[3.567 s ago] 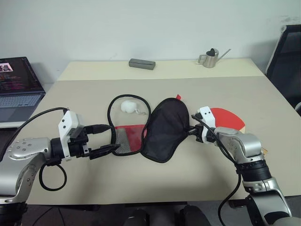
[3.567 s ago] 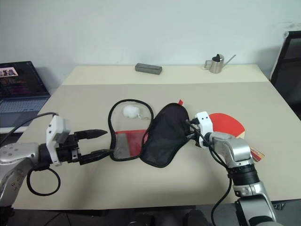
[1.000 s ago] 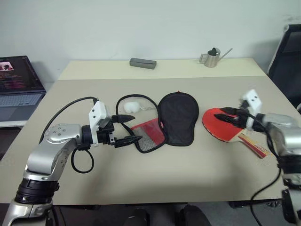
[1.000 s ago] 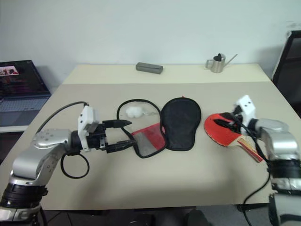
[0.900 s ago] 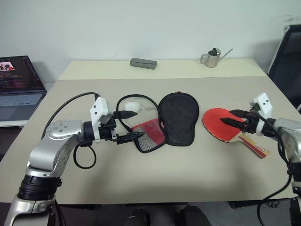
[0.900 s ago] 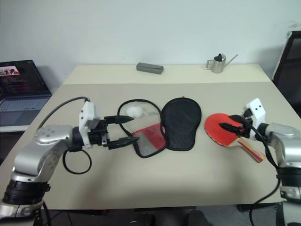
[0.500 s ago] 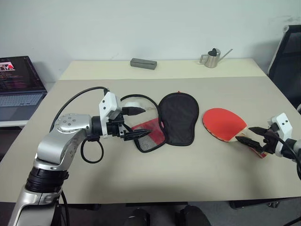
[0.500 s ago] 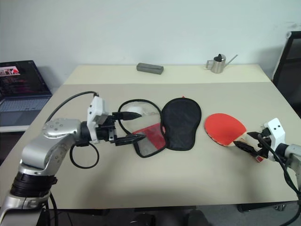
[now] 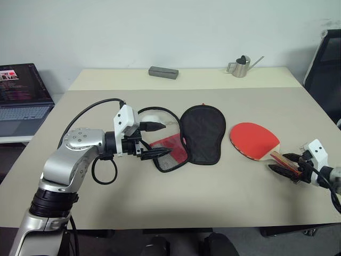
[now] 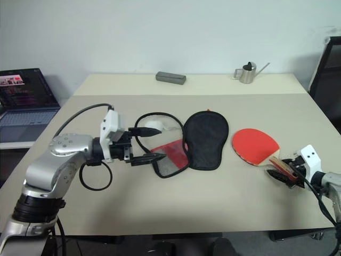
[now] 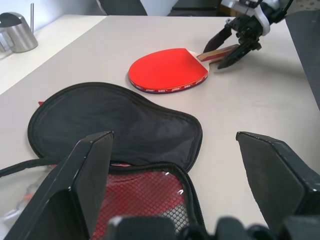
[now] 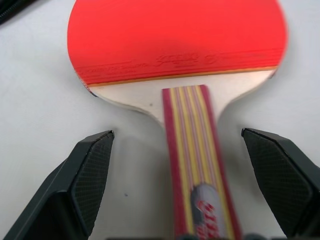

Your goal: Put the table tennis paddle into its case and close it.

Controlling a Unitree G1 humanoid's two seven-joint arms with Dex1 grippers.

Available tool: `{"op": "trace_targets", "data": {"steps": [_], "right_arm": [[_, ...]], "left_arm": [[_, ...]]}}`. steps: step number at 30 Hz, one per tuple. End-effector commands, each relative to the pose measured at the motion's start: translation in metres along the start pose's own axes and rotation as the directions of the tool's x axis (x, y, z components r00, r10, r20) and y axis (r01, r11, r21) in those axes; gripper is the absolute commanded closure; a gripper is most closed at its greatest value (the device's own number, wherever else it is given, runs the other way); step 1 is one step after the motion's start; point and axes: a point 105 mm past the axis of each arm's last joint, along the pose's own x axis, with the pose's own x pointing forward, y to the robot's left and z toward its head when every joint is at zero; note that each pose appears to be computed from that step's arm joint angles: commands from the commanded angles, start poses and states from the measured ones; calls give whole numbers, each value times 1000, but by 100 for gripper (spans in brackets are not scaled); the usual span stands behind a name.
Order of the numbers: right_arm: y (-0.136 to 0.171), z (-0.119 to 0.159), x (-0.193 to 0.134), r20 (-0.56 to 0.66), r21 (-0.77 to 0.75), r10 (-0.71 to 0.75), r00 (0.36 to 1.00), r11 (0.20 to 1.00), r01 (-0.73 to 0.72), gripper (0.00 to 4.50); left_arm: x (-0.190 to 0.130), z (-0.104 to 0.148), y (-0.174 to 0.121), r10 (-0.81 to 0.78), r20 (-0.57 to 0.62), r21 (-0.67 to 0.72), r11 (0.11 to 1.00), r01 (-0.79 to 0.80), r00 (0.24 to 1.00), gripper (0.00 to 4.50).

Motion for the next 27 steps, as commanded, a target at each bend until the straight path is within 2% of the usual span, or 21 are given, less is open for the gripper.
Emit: {"op": "trace_targets", "data": {"steps": [1,3,7,12,19,27], "right_arm": [[2,1,7,12,-33,-1,1000,999,1,19],[1,-1,9,2,-46,-15,1000,999,15,57],[-2,-3,10,-14,-58,-39,999,998,38,190],[1,-6,13,-12,-29,-40,999,999,40,336],[-5,12,12,60,47,-89,994,995,86,337],[-3,67,5,188,74,-113,976,992,101,337]], "left_arm": [[-5,11,3,15,18,53,998,-16,1000,22],[-5,11,5,19,16,52,998,-20,1000,22],[-5,11,6,24,16,53,998,-25,1000,22],[-5,11,6,31,18,55,998,-31,999,22],[-13,11,15,89,27,51,995,-91,996,22],[-42,14,43,259,70,41,964,-262,963,22]]}}
